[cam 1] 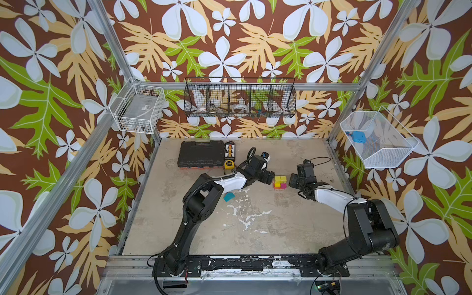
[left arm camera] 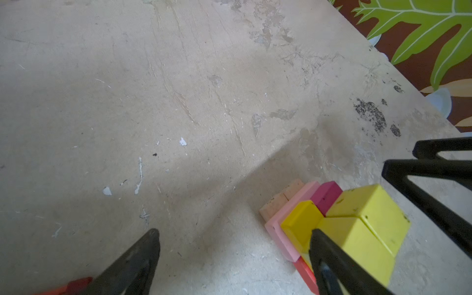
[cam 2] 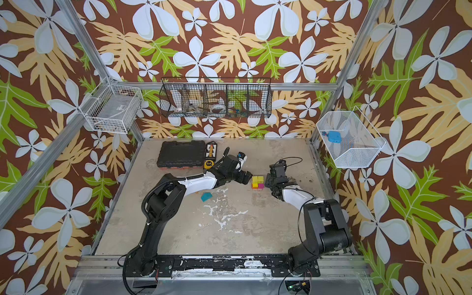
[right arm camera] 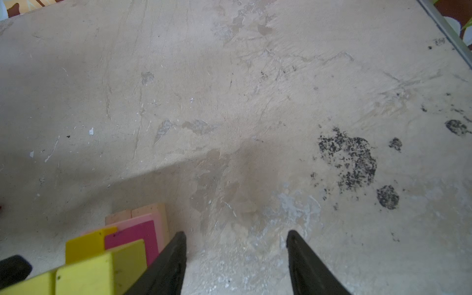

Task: Build the wood block tower

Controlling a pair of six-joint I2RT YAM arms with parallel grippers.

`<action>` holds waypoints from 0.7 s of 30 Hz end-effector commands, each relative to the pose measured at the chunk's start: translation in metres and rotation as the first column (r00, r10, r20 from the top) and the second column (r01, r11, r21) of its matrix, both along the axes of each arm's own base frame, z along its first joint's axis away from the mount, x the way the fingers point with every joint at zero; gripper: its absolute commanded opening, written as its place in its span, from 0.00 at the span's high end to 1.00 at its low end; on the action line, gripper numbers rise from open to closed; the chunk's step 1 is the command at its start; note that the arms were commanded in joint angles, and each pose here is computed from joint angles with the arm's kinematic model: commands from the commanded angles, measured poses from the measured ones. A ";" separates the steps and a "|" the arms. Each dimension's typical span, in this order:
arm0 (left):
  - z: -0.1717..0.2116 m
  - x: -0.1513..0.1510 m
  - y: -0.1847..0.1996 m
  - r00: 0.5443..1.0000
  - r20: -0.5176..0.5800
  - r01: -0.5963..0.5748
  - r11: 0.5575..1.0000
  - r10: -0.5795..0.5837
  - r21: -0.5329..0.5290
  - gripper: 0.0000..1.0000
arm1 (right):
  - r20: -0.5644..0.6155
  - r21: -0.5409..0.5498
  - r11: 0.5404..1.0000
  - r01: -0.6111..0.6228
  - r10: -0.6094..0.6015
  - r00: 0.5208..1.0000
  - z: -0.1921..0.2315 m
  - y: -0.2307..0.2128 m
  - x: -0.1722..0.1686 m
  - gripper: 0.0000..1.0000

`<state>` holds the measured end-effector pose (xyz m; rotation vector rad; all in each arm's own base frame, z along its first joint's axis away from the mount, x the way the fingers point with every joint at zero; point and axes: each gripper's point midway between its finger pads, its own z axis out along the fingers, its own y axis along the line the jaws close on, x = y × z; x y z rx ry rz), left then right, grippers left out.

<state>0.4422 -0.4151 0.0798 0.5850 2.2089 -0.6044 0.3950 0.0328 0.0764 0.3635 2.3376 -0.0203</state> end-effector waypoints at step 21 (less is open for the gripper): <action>0.040 0.006 0.045 0.984 0.137 -0.123 0.992 0.117 0.040 0.07 | 0.013 -0.010 1.000 0.007 -0.007 1.000 0.004 -0.002 -0.002 0.37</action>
